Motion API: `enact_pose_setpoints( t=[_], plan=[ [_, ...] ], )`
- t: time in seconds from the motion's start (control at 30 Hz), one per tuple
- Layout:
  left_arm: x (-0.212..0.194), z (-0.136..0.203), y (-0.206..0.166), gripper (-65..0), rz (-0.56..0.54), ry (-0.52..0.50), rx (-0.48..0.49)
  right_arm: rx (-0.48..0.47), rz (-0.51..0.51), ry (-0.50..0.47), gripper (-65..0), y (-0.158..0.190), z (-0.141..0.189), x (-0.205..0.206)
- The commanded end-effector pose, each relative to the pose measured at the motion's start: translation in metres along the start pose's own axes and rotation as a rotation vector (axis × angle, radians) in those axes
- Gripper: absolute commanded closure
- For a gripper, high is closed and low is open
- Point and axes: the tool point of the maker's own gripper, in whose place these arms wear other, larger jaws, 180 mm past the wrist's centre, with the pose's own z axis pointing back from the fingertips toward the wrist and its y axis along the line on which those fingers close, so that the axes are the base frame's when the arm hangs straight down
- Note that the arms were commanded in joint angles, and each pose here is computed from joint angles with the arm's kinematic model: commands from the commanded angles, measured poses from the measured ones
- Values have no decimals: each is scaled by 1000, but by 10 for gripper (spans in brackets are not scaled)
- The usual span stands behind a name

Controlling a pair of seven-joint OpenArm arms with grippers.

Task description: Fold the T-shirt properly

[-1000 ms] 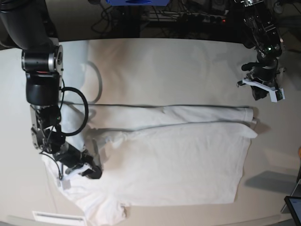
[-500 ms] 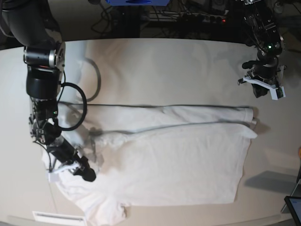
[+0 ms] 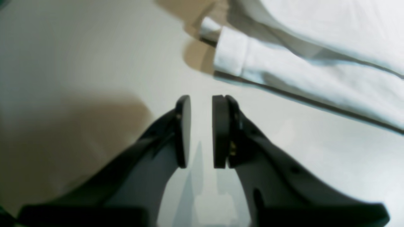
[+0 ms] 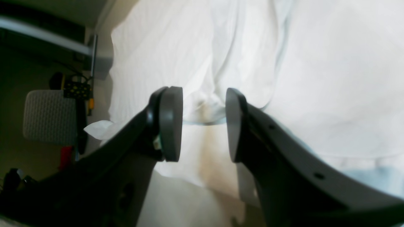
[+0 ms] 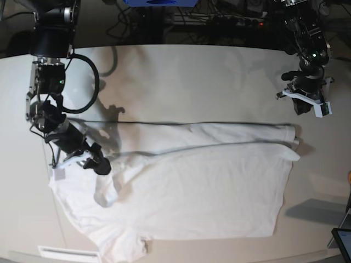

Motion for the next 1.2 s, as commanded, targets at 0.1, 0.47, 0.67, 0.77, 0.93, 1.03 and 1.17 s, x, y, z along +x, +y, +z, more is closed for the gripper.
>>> enact_pose_setpoints(
  t=[0.1, 0.47, 0.67, 0.77, 0.93, 1.03, 1.17],
  plan=[
    [16, 2, 3, -109, -10, -50, 5, 57, -35, -11, -225, 18, -6, -7],
    [16, 3, 10, -109, -23, -49, 18, 52, -81, 3, -341, 16, -11, -22],
    [16, 3, 9, -109, -23, -48, 17, 21, -117, 35, -342, 0, -19, -29],
    [16, 3, 8, -109, -24, -47, 14, 4, -145, 56, -342, -8, -27, -32],
    [15, 4, 10, -109, -23, -47, 18, 14, -141, 47, -342, -4, -32, -23],
    [15, 4, 10, -109, -23, -47, 18, 26, -131, 35, -342, 2, -35, -14],
    [15, 4, 10, -109, -23, -47, 18, 31, -127, 31, -340, 4, -36, -11]
  ],
)
